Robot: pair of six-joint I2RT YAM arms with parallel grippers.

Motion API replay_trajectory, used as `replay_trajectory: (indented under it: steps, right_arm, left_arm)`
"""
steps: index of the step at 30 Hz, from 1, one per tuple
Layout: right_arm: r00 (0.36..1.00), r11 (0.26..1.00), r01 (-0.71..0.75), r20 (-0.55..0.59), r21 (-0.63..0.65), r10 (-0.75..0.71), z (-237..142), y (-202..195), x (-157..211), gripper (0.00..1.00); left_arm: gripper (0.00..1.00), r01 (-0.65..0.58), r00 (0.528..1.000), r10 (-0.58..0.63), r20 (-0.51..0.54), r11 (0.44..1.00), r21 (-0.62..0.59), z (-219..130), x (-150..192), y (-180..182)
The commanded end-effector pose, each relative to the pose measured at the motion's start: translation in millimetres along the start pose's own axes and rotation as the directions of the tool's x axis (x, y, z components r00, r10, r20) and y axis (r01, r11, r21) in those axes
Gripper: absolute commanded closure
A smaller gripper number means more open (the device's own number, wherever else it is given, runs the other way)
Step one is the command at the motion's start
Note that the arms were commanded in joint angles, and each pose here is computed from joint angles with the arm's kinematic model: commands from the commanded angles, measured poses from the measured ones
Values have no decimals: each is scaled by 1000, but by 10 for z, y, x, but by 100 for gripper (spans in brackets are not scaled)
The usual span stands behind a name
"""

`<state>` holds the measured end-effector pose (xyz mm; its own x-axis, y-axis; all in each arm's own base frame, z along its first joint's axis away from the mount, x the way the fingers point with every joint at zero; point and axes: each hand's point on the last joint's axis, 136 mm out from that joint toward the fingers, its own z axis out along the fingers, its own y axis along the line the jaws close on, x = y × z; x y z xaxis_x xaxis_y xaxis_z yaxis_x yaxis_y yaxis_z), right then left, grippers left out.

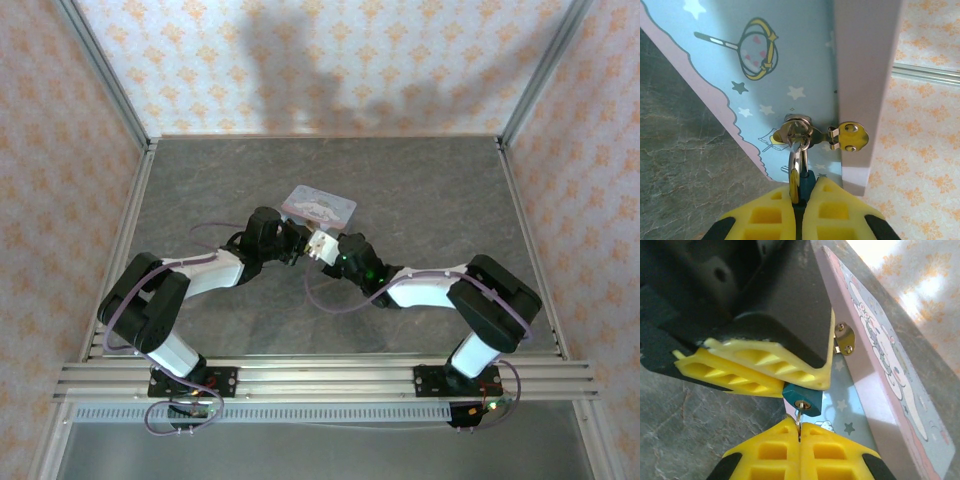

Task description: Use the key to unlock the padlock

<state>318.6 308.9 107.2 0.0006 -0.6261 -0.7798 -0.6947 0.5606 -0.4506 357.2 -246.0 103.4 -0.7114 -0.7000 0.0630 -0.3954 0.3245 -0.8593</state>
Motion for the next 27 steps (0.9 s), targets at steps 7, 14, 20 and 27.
replay_trajectory:
  steps: [7,14,20,27]
  right_arm:
    - [948,949,-310,56,-60,313,67,-35,-111,100]
    - [835,831,-545,12,-107,550,56,71,2,100]
    - [686,680,-723,-8,-121,728,75,138,104,100]
    - [468,460,-880,-46,-116,883,83,192,280,100]
  left_arm:
    - [100,-72,995,76,-69,995,64,-12,170,-265]
    - [71,-154,988,154,-10,988,-22,-36,58,-124]
    - [53,-210,977,213,30,974,-83,-158,-31,-94]
    - [38,-291,939,324,119,928,-231,-547,-310,-14]
